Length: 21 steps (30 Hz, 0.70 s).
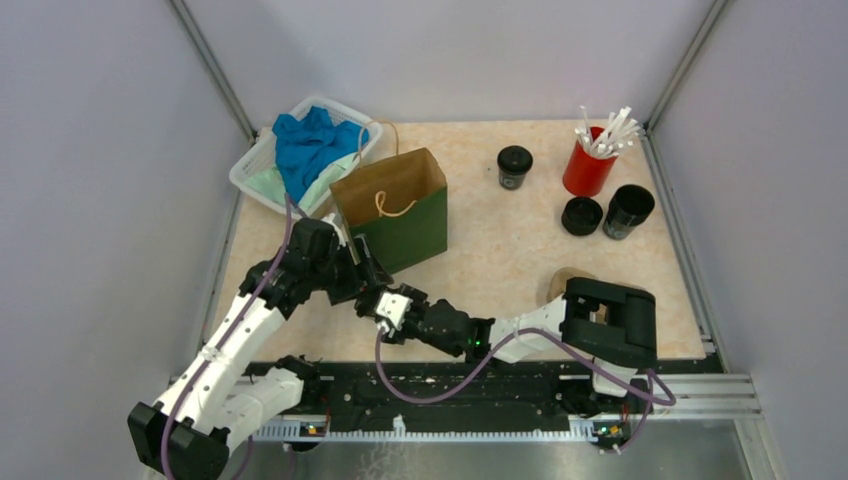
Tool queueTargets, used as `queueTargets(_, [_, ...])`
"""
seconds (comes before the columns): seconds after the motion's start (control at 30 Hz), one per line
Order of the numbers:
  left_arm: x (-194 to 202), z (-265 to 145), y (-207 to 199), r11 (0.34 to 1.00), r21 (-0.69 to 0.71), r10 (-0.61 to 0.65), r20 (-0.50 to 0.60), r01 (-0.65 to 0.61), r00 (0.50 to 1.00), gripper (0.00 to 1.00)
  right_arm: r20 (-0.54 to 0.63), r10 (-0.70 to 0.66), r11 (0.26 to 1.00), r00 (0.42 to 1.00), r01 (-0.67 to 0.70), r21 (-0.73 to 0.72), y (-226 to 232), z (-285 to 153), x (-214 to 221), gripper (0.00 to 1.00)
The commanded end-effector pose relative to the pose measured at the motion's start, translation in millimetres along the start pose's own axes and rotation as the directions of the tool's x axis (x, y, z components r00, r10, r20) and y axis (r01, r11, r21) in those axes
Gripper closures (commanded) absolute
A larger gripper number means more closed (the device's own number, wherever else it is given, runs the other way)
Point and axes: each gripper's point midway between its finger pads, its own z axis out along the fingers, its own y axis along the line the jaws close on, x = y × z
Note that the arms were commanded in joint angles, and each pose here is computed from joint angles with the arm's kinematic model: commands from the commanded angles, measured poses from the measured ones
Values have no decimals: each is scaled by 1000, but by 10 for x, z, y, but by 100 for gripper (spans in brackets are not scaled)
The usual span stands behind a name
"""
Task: Pack the takeout coffee
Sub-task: Adjust the coffee cup at the center of the board.
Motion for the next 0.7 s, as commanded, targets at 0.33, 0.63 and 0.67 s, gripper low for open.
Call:
queueTargets(0.33, [162, -14, -137, 994, 106, -34, -59, 40, 998, 17, 146, 76, 996, 986, -83, 40, -99, 336, -302, 34])
queueTargets(0.63, [270, 0, -34, 993, 97, -62, -67, 69, 996, 17, 154, 135, 989, 979, -143, 43, -57, 354, -170, 30])
queueTargets(0.67, [269, 5, -46, 992, 103, -64, -68, 70, 996, 16, 156, 145, 987, 977, -154, 45, -61, 349, -159, 29])
